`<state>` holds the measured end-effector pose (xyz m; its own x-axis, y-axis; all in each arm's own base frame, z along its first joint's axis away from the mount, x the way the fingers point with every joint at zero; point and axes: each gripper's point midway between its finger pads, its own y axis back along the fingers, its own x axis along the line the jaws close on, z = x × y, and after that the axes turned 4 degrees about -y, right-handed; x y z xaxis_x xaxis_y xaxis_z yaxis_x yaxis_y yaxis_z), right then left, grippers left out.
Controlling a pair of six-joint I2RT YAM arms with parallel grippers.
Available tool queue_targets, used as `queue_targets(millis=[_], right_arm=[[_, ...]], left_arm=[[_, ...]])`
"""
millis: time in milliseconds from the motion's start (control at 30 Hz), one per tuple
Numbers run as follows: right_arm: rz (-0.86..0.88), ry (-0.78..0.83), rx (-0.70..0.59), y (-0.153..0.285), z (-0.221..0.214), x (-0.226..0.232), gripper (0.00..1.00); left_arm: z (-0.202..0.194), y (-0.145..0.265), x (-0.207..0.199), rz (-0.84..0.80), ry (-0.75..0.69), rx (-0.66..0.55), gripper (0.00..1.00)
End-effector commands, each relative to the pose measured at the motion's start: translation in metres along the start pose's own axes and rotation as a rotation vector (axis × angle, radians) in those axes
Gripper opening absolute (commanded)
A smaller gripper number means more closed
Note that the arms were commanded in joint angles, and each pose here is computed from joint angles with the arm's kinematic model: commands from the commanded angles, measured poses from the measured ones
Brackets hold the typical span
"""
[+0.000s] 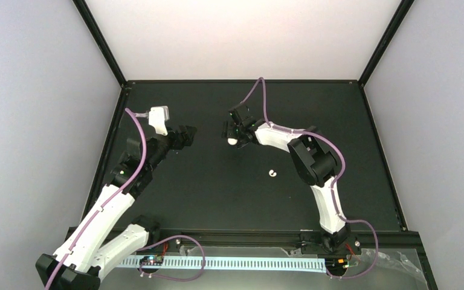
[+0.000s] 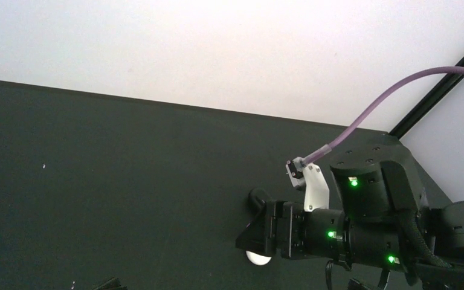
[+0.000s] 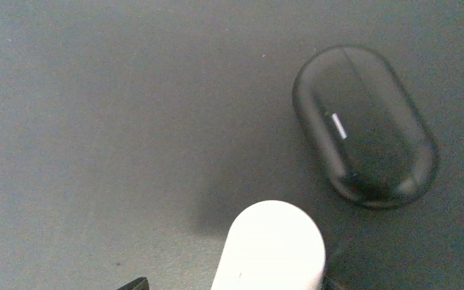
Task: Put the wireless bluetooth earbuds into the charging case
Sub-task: Pick up the charging case at the center of the board.
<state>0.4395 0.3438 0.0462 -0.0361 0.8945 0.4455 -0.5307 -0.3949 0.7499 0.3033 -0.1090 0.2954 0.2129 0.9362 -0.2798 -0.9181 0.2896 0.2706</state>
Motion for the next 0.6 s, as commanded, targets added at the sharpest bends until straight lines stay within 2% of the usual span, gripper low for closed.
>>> queue_targets(millis=[0,167,567], right_arm=[[-0.164,0.096,0.004,-0.008,-0.005,-0.025,0.73],[-0.231,0.152,0.011,-0.014,-0.006,-0.031,0.64],[-0.259,0.24,0.072,-0.018,-0.018,-0.021,0.53]], left_arm=[[0.009,0.003,-0.005,-0.023,0.013,-0.031,0.99],[0.01,0.005,-0.007,-0.033,0.016,-0.034,0.99],[0.017,0.012,-0.007,-0.033,0.016,-0.061,0.99]])
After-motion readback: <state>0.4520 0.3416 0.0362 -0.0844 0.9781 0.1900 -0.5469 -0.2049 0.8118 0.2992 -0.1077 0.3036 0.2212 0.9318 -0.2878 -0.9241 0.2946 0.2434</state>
